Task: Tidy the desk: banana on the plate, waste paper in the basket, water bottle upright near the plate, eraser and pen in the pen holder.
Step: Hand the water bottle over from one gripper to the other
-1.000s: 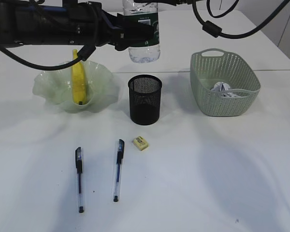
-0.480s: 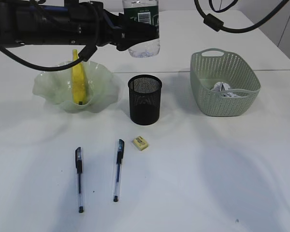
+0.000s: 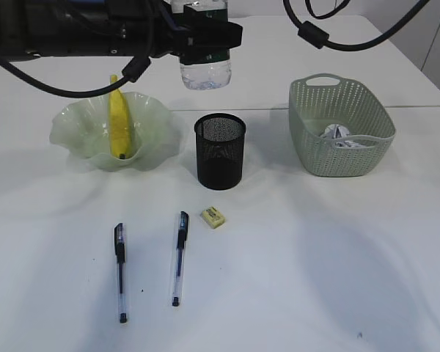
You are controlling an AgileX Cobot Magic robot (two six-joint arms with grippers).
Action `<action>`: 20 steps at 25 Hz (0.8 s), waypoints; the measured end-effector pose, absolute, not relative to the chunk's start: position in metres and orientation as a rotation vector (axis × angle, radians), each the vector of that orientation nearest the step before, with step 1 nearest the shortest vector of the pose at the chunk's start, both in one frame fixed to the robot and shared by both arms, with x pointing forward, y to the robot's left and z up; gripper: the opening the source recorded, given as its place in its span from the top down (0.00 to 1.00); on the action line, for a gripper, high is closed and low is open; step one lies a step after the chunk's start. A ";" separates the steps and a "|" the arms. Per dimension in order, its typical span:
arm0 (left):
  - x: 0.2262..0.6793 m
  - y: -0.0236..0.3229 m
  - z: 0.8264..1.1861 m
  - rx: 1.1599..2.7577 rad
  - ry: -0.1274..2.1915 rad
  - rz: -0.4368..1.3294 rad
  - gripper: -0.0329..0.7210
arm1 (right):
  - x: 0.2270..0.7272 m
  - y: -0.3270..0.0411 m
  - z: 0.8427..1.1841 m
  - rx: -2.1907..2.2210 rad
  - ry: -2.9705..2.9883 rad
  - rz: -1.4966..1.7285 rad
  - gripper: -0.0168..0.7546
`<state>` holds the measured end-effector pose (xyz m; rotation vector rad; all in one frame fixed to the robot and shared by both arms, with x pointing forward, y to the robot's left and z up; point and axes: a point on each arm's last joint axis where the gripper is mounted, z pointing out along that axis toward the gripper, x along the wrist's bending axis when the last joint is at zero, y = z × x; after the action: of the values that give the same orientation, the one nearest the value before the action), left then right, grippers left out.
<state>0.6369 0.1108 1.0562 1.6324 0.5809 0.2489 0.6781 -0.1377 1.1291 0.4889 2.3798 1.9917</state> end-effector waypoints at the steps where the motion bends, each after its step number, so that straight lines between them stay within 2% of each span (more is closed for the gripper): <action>1: 0.637 0.111 1.056 1.632 0.581 0.249 0.17 | 0.678 -0.138 1.129 0.489 2.380 1.992 0.49; 9: 0.638 0.110 1.054 1.634 0.582 0.244 0.21 | 0.678 -0.138 1.129 0.489 2.381 1.989 0.49; 20: 0.638 0.110 1.055 1.619 0.599 0.225 0.36 | 0.678 -0.138 1.129 0.471 2.380 1.981 0.49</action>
<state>0.6378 0.1102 1.0549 1.6190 0.5988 0.2251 0.6782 -0.1378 1.1288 0.4713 2.3797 1.9812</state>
